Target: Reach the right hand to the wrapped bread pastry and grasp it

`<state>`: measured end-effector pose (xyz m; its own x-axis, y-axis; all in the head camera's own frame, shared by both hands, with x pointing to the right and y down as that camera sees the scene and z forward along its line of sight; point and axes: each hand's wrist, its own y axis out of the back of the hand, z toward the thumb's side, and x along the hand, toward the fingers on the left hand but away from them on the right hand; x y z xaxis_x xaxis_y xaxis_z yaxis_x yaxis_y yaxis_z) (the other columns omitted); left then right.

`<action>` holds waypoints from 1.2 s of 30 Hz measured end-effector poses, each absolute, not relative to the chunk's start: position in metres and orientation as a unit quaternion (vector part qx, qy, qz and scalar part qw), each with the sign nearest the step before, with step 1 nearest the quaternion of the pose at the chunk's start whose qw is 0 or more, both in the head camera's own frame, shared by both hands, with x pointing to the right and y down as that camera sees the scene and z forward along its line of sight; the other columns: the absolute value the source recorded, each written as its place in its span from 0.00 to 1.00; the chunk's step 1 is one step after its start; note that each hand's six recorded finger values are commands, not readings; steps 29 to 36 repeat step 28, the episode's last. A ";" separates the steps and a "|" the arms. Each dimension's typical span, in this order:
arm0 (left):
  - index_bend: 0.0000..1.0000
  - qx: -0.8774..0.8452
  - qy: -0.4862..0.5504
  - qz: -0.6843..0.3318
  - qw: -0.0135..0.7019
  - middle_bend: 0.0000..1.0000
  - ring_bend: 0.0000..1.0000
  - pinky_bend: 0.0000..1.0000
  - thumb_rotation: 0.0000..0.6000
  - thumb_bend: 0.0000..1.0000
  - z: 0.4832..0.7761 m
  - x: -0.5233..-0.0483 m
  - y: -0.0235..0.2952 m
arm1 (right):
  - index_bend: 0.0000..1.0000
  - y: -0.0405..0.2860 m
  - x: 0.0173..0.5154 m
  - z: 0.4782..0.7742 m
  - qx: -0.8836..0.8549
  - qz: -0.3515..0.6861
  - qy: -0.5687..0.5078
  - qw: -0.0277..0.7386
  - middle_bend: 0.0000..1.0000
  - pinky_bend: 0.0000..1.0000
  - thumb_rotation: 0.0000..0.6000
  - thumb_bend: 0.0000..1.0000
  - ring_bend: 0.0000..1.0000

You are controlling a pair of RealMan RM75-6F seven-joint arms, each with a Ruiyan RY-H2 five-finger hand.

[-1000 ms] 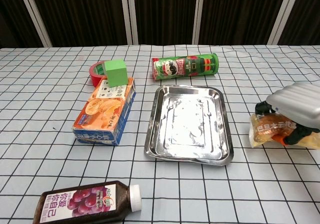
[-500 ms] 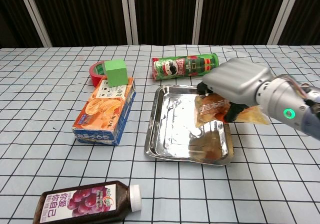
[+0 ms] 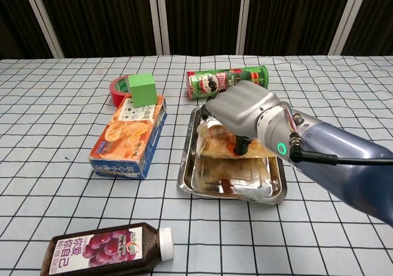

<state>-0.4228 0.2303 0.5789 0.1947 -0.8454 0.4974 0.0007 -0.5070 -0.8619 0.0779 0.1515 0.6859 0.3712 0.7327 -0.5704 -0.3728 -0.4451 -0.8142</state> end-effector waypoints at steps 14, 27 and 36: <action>0.00 -0.671 0.309 -0.550 0.391 0.00 0.00 0.09 1.00 0.08 0.580 -0.417 0.233 | 0.00 0.168 0.124 0.629 -0.628 0.561 -0.169 0.512 0.00 0.14 1.00 0.29 0.00; 0.00 -0.671 0.307 -0.539 0.406 0.00 0.00 0.09 1.00 0.08 0.577 -0.409 0.237 | 0.00 0.218 0.319 0.607 -0.586 0.588 -0.321 0.455 0.00 0.03 1.00 0.29 0.00; 0.00 -0.671 0.306 -0.539 0.407 0.00 0.00 0.09 1.00 0.08 0.577 -0.408 0.238 | 0.00 0.223 0.334 0.605 -0.584 0.588 -0.330 0.451 0.00 0.02 1.00 0.29 0.00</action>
